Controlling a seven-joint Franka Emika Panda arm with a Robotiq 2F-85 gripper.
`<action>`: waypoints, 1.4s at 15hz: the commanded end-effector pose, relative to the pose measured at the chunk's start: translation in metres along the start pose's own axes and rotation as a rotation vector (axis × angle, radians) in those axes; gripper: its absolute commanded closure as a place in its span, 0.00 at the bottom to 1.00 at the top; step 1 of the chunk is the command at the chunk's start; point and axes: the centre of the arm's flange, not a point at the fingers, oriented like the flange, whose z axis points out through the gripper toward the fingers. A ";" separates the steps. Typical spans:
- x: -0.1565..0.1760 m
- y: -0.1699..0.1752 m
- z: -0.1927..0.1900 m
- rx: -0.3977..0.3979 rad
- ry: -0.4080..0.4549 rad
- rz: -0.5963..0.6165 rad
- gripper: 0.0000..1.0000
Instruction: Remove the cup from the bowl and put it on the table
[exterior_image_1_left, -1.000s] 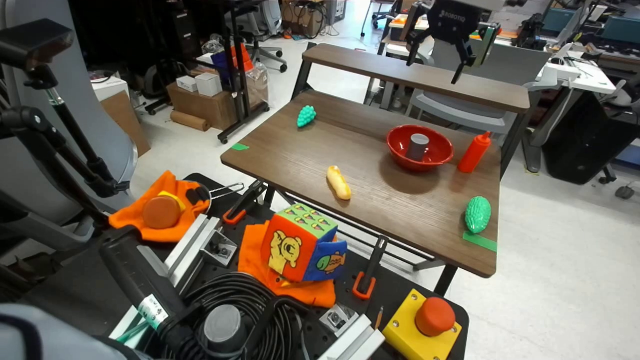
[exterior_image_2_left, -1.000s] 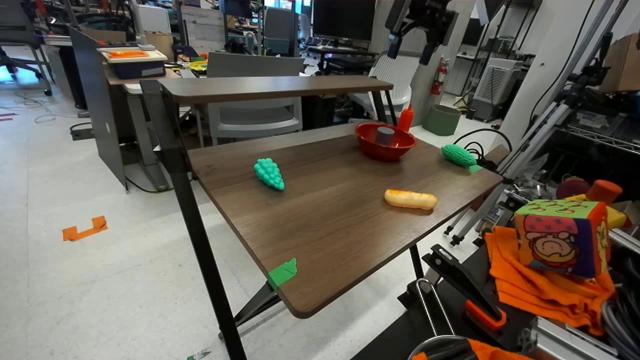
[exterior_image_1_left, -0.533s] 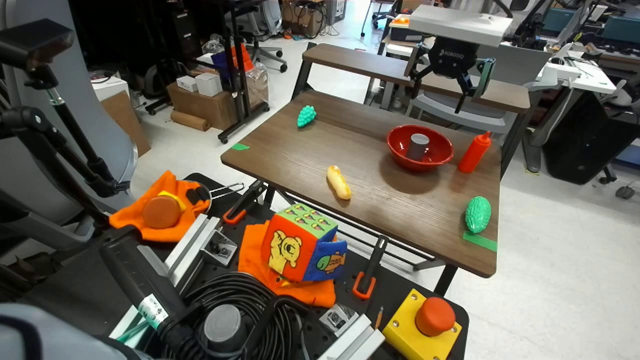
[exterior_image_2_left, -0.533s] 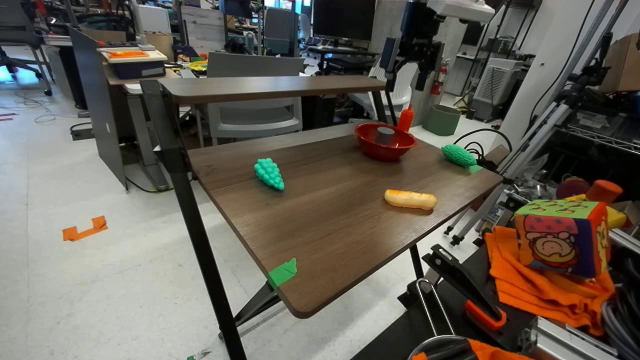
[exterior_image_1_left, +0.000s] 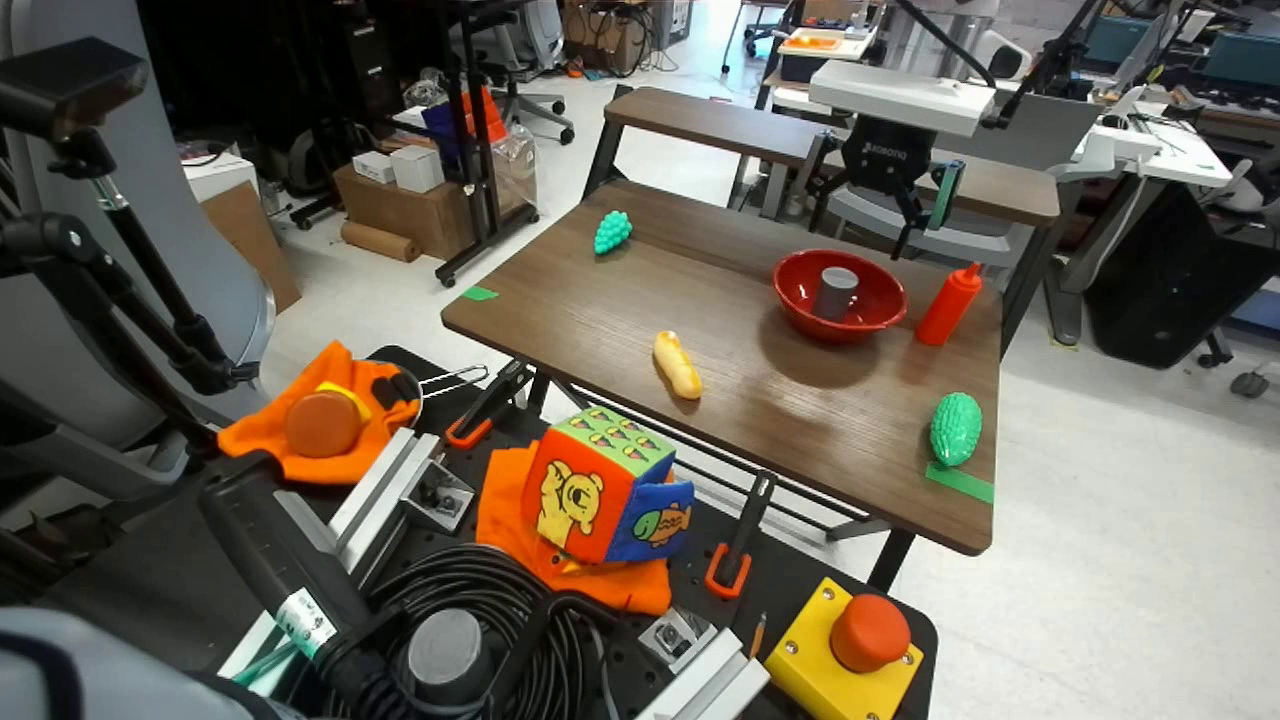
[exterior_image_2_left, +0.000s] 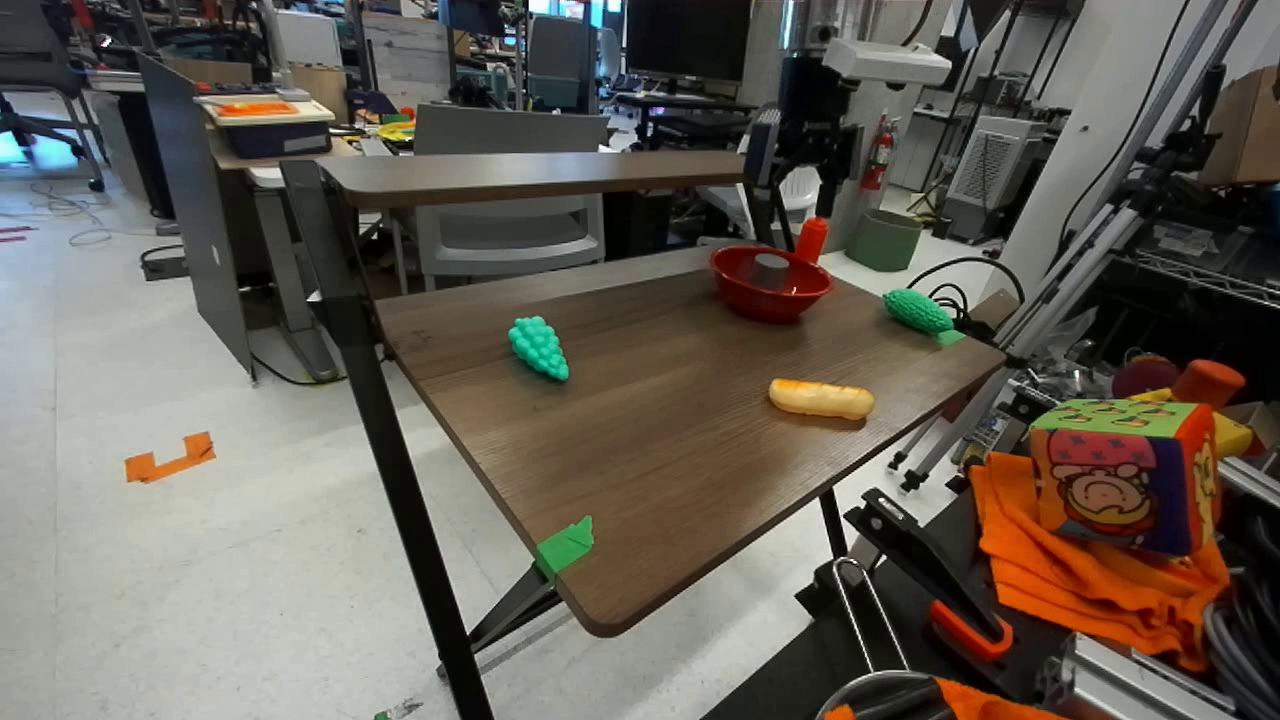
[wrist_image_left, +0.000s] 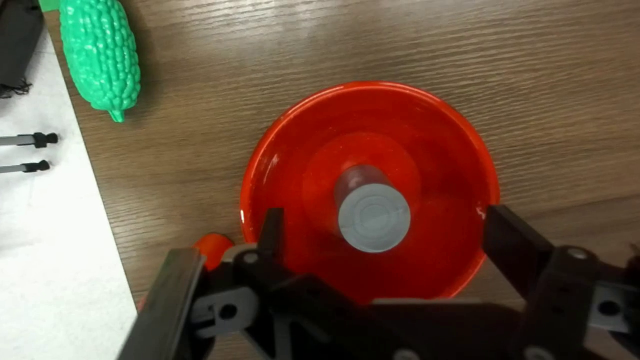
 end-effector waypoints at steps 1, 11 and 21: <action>0.025 -0.003 0.016 -0.014 -0.038 -0.023 0.00; 0.058 -0.016 0.060 -0.027 -0.080 -0.029 0.00; 0.048 -0.017 0.040 -0.054 -0.143 0.021 0.80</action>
